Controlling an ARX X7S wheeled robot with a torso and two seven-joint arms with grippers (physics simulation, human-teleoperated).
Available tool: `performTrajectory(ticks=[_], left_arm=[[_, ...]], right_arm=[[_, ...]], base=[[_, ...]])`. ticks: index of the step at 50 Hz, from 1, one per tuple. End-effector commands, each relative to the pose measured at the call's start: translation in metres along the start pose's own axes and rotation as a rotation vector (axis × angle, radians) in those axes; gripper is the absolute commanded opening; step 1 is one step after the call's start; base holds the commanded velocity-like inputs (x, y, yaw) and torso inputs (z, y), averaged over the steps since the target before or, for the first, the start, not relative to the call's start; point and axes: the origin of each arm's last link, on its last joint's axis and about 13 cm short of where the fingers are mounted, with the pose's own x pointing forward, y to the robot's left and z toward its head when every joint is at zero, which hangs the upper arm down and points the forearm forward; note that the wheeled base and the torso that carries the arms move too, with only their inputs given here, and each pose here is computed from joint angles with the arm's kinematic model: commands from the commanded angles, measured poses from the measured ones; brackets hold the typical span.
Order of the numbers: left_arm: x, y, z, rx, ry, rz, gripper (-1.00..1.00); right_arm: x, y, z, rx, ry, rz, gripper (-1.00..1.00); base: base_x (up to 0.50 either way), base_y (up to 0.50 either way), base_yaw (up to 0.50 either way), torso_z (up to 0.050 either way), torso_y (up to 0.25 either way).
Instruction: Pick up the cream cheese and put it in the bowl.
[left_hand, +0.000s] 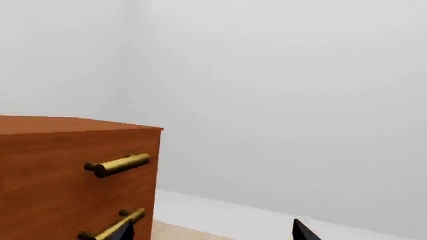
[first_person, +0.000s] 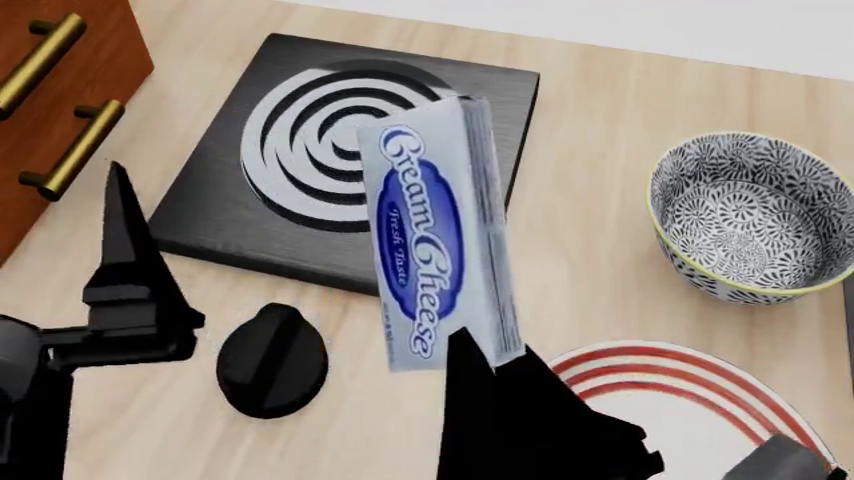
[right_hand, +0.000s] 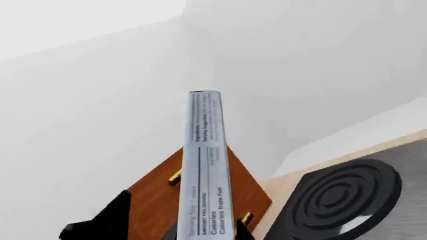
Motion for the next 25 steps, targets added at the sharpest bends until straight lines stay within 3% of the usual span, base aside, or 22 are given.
performTrajectory(ticks=[1, 3, 5, 7, 10, 13, 15, 17, 25], left_arm=[[0.011, -0.001, -0.038, 0.237, -0.289, 0.089, 1.0], [0.017, 0.0, -0.047, 0.282, -0.326, 0.094, 1.0], [0.019, 0.001, -0.051, 0.275, -0.343, 0.085, 1.0], [0.022, 0.003, -0.06, 0.277, -0.326, 0.085, 1.0], [0.021, 0.002, -0.07, 0.309, -0.352, 0.067, 1.0], [0.021, 0.001, -0.076, 0.312, -0.35, 0.063, 1.0], [0.02, 0.0, -0.079, 0.315, -0.358, 0.05, 1.0], [0.018, 0.0, -0.08, 0.292, -0.347, 0.031, 1.0], [0.026, -0.001, -0.108, 0.235, -0.293, 0.01, 1.0]], right_arm=[[-0.006, 0.01, 0.004, -0.369, -0.12, -0.074, -1.0], [-0.008, 0.011, 0.003, -0.426, -0.129, -0.071, -1.0], [-0.009, 0.01, 0.003, -0.46, -0.136, -0.092, -1.0], [-0.01, 0.009, 0.004, -0.432, -0.138, -0.093, -1.0], [-0.012, 0.008, 0.006, -0.516, -0.193, -0.149, -1.0], [-0.013, 0.008, 0.006, -0.502, -0.18, -0.138, -1.0], [-0.014, 0.006, 0.005, -0.557, -0.185, -0.147, -1.0], [-0.015, 0.006, 0.006, -0.528, -0.191, -0.143, -1.0], [-0.018, 0.009, 0.01, -0.598, -0.212, -0.161, -1.0]], base=[[0.0, 0.0, 0.0, 0.0, 0.0], [0.0, 0.0, 0.0, 0.0, 0.0], [0.0, 0.0, 0.0, 0.005, 0.005], [0.0, 0.0, 0.0, 0.0, 0.0], [0.0, 0.0, 0.0, 0.0, 0.0], [0.0, 0.0, 0.0, 0.0, 0.0], [0.0, 0.0, 0.0, 0.0, 0.0], [0.0, 0.0, 0.0, 0.0, 0.0], [0.0, 0.0, 0.0, 0.0, 0.001]])
